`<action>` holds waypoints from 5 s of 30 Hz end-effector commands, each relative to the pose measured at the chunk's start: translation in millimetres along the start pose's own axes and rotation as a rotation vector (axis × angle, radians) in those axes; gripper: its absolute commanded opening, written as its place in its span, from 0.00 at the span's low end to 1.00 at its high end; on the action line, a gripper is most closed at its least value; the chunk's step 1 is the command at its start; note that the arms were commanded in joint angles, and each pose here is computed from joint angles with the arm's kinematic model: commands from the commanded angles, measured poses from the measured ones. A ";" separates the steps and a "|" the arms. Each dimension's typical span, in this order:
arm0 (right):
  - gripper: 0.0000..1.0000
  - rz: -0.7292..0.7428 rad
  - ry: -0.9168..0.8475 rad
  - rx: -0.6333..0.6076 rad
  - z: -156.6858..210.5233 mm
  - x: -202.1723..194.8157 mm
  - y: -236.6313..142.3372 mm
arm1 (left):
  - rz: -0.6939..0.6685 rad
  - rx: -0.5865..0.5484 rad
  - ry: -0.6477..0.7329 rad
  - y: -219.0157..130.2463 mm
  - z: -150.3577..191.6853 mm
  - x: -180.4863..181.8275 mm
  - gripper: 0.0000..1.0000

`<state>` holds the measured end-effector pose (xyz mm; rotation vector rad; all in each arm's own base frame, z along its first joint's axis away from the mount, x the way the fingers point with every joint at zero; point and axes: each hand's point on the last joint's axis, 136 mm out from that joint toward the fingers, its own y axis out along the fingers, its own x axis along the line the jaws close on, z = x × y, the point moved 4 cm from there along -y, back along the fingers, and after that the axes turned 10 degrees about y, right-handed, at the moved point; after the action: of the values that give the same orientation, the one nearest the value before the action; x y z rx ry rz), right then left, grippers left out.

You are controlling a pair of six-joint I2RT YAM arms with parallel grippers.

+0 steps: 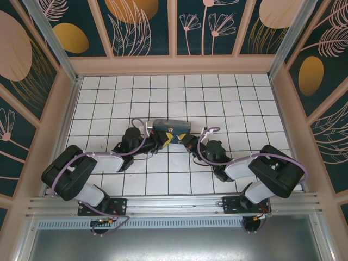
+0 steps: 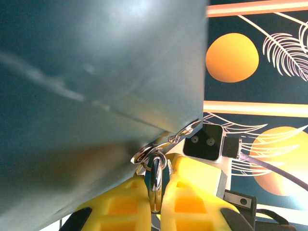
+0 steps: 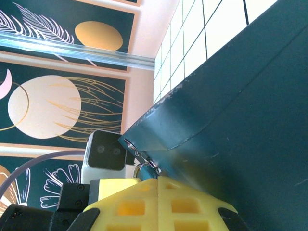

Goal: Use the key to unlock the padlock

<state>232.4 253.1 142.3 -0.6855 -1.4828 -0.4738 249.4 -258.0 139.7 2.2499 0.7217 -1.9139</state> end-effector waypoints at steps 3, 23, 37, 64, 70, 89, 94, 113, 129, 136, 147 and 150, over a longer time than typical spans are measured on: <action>0.00 -0.019 -0.031 0.031 3.3 5.7 2.1 | 0.064 0.033 0.062 3.0 1.5 -21.7 0.00; 0.00 0.036 -0.067 0.045 13.7 0.6 -8.2 | 0.046 0.033 0.057 5.9 1.3 -14.9 0.00; 0.00 0.033 -0.074 0.041 13.5 4.9 -4.4 | 0.041 0.032 0.060 4.5 2.4 -12.9 0.00; 0.00 0.014 -0.089 0.062 18.0 15.8 2.3 | 0.034 0.029 0.061 5.2 2.4 -9.8 0.00; 0.00 0.005 -0.080 0.053 17.3 13.9 5.7 | 0.049 0.031 0.055 3.6 2.8 -14.5 0.00; 0.00 -0.129 0.016 0.124 25.4 39.8 16.7 | 0.080 0.031 0.042 0.7 2.9 -22.2 0.00; 0.00 -0.186 0.099 0.129 21.7 44.8 13.9 | 0.084 0.030 0.041 0.6 2.4 -24.3 0.00; 0.00 -0.065 -0.049 0.068 0.7 36.8 10.8 | 0.073 0.030 0.056 -1.6 3.7 -23.2 0.00; 0.00 -0.140 0.094 0.158 8.8 42.9 18.3 | 0.113 0.030 0.034 -4.6 3.9 -31.1 0.00; 0.00 -0.050 -0.037 0.190 17.3 39.4 34.4 | 0.134 0.024 0.022 -6.7 3.6 -35.1 0.00; 0.00 -0.065 -0.102 0.121 -3.6 36.0 26.3 | 0.165 0.027 0.018 -10.0 3.8 -44.1 0.00; 0.00 -0.066 -0.101 0.127 -5.4 36.6 30.3 | 0.169 0.027 0.020 -11.1 3.7 -46.4 0.00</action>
<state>248.2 275.2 156.3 -0.6006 -1.5604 -0.3221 261.6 -246.4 152.7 2.1331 0.7775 -1.8761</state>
